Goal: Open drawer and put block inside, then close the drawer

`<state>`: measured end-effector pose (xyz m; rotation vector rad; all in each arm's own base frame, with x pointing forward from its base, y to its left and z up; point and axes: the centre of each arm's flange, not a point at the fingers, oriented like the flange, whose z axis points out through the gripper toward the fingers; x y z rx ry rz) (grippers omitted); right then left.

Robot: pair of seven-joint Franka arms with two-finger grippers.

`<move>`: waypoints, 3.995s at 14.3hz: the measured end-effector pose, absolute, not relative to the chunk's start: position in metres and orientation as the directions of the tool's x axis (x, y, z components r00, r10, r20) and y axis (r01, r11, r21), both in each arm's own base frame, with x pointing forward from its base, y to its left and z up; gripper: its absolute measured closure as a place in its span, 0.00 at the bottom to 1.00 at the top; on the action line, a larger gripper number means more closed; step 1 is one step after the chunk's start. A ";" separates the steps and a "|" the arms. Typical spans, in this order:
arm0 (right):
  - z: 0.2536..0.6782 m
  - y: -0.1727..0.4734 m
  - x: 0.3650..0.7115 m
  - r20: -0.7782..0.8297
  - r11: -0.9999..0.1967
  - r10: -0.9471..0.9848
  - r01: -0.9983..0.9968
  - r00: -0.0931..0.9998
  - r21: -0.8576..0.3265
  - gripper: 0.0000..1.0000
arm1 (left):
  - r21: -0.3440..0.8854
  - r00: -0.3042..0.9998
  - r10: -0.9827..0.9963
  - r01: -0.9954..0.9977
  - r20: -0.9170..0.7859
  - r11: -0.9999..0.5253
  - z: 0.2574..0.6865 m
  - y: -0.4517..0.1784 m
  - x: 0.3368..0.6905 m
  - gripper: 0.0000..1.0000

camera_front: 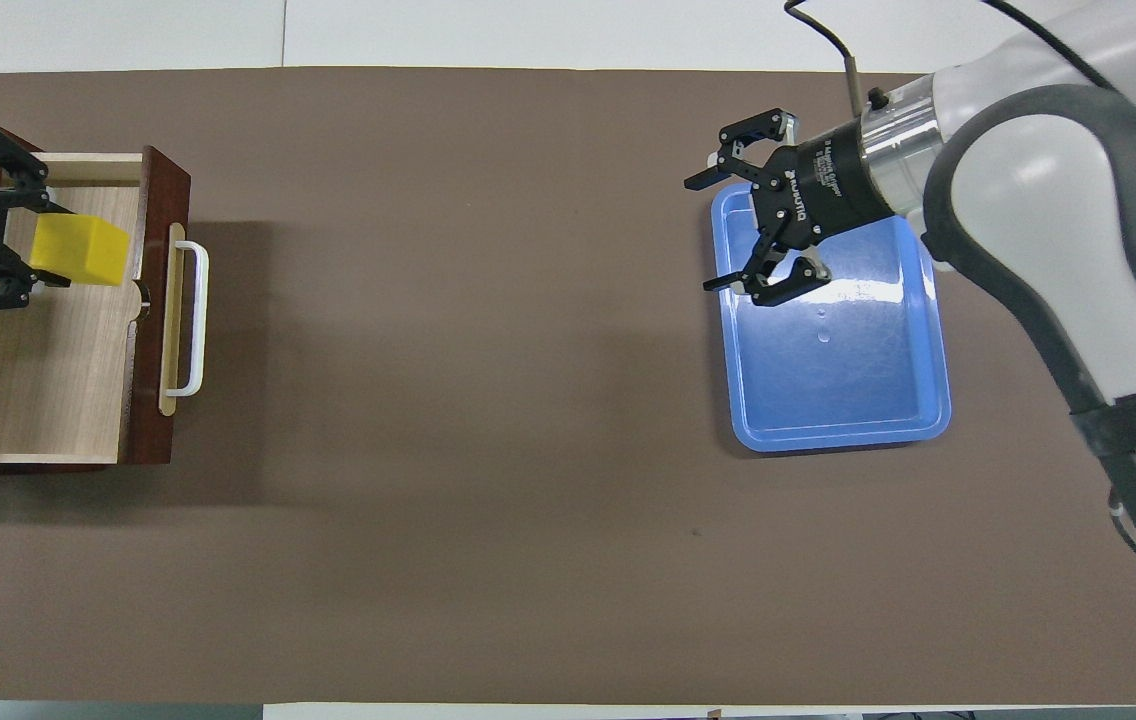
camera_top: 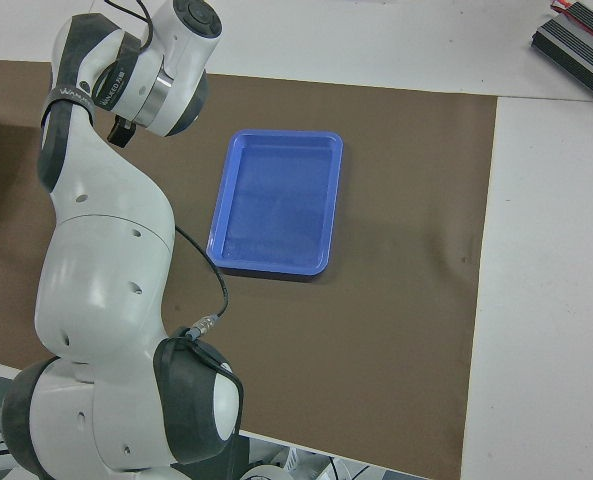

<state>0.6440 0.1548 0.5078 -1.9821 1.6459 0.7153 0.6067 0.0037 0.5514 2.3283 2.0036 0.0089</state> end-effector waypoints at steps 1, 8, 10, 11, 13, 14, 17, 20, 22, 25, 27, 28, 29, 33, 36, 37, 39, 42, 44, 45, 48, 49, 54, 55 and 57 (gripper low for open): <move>0.511 0.139 0.643 -0.628 -0.242 -0.748 -0.969 0.215 -0.043 0.00 | 0.054 0.143 0.989 0.989 -0.033 -0.141 0.532 0.016 0.604 0.44; 0.526 0.069 0.621 -0.377 -0.774 -0.555 -0.626 0.742 -0.094 0.00 | 0.045 0.106 0.994 0.993 -0.014 -0.105 0.461 0.051 0.594 0.44; 0.541 0.057 0.613 -0.293 -0.875 -0.439 -0.478 0.850 -0.075 0.00 | 0.036 0.077 0.997 0.996 -0.015 -0.076 0.454 0.070 0.590 0.44; 0.550 0.052 0.609 -0.251 -0.920 -0.360 -0.386 0.898 -0.062 0.00 | 0.034 0.068 0.998 0.997 -0.015 -0.067 0.452 0.078 0.588 0.44; 0.571 0.042 0.602 -0.180 -0.978 -0.194 -0.204 0.964 -0.039 0.00 | 0.033 0.069 0.998 0.997 -0.015 -0.068 0.449 0.080 0.585 0.37; 0.582 0.035 0.597 -0.155 -0.989 -0.139 -0.145 0.978 -0.033 0.00 | 0.038 0.076 0.997 0.996 -0.015 -0.075 0.452 0.076 0.586 0.27; 0.616 0.021 0.576 -0.115 -0.996 -0.070 -0.075 0.991 -0.037 0.00 | 0.036 0.098 0.995 0.995 -0.021 -0.098 0.494 0.035 0.597 0.00; 0.637 0.021 0.546 -0.099 -0.999 -0.043 -0.046 0.994 -0.026 0.00 | 0.029 0.067 0.998 0.997 -0.015 -0.066 0.529 -0.055 0.601 0.00; 0.638 0.022 0.533 -0.100 -0.999 -0.041 -0.043 0.994 -0.020 0.00 | 0.004 0.069 0.997 0.998 0.033 -0.069 0.505 -0.090 0.592 0.00; 0.623 0.019 0.537 -0.073 -0.999 -0.049 -0.051 0.996 -0.018 0.00 | 0.004 0.088 0.993 0.996 0.082 -0.089 0.451 -0.088 0.580 0.00; 0.608 0.012 0.542 -0.063 -0.998 -0.060 -0.061 0.996 -0.019 0.00 | 0.008 0.082 0.992 0.996 0.099 -0.083 0.440 -0.071 0.577 0.00; 0.603 0.010 0.544 -0.059 -0.998 -0.063 -0.064 0.996 -0.019 0.00 | 0.012 0.087 0.990 0.996 0.107 -0.089 0.441 -0.061 0.577 0.00; 0.599 0.009 0.546 -0.056 -0.998 -0.064 -0.065 0.996 -0.018 0.00 | 0.014 0.095 0.989 0.995 0.114 -0.097 0.444 -0.052 0.578 0.00; 0.586 0.009 0.551 -0.069 -0.998 -0.064 -0.065 0.996 -0.016 0.00 | 0.014 0.117 0.981 0.993 0.154 -0.120 0.449 0.003 0.580 0.00; 0.579 0.004 0.555 -0.075 -0.997 -0.070 -0.070 0.995 -0.007 0.00 | 0.021 0.137 0.978 0.990 0.159 -0.142 0.451 0.047 0.581 0.00; 0.580 0.002 0.555 -0.073 -0.997 -0.072 -0.073 0.995 -0.003 0.00 | 0.025 0.148 0.976 0.988 0.161 -0.154 0.452 0.058 0.581 0.00; 0.583 -0.002 0.556 -0.065 -0.997 -0.072 -0.071 0.995 0.030 0.00 | 0.031 0.165 0.973 0.985 0.162 -0.172 0.453 0.073 0.580 0.00; 0.584 -0.001 0.556 -0.062 -0.997 -0.069 -0.067 0.996 0.040 0.00 | 0.022 0.213 0.963 0.975 0.164 -0.219 0.454 0.071 0.580 0.00; 0.584 -0.001 0.556 -0.064 -0.997 -0.068 -0.066 0.996 0.040 0.00 | 0.016 0.258 0.951 0.964 0.169 -0.264 0.461 0.067 0.583 0.00; 0.586 0.000 0.555 -0.066 -0.997 -0.068 -0.065 0.995 0.041 0.00 | 0.014 0.301 0.937 0.951 0.177 -0.308 0.472 0.061 0.586 0.00; 0.592 0.000 0.554 -0.070 -0.997 -0.067 -0.065 0.995 0.041 0.00 | -0.050 0.503 0.849 0.863 0.163 -0.502 0.504 0.015 0.583 0.00; 0.592 0.001 0.554 -0.069 -0.997 -0.067 -0.064 0.995 0.041 0.00 | -0.077 0.585 0.799 0.811 0.138 -0.580 0.511 -0.005 0.577 0.00; 0.593 0.004 0.554 -0.068 -0.997 -0.061 -0.059 0.996 0.041 0.00 | -0.106 0.877 0.479 0.472 -0.045 -0.875 0.550 -0.045 0.537 0.00; 0.593 0.004 0.554 -0.068 -0.997 -0.061 -0.058 0.996 0.041 0.00 | -0.106 0.908 0.413 0.405 -0.071 -0.908 0.557 -0.048 0.532 0.00; 0.593 0.004 0.554 -0.068 -0.998 -0.061 -0.058 0.996 0.041 0.00 | -0.080 0.943 0.310 0.302 -0.119 -0.950 0.564 -0.052 0.530 0.00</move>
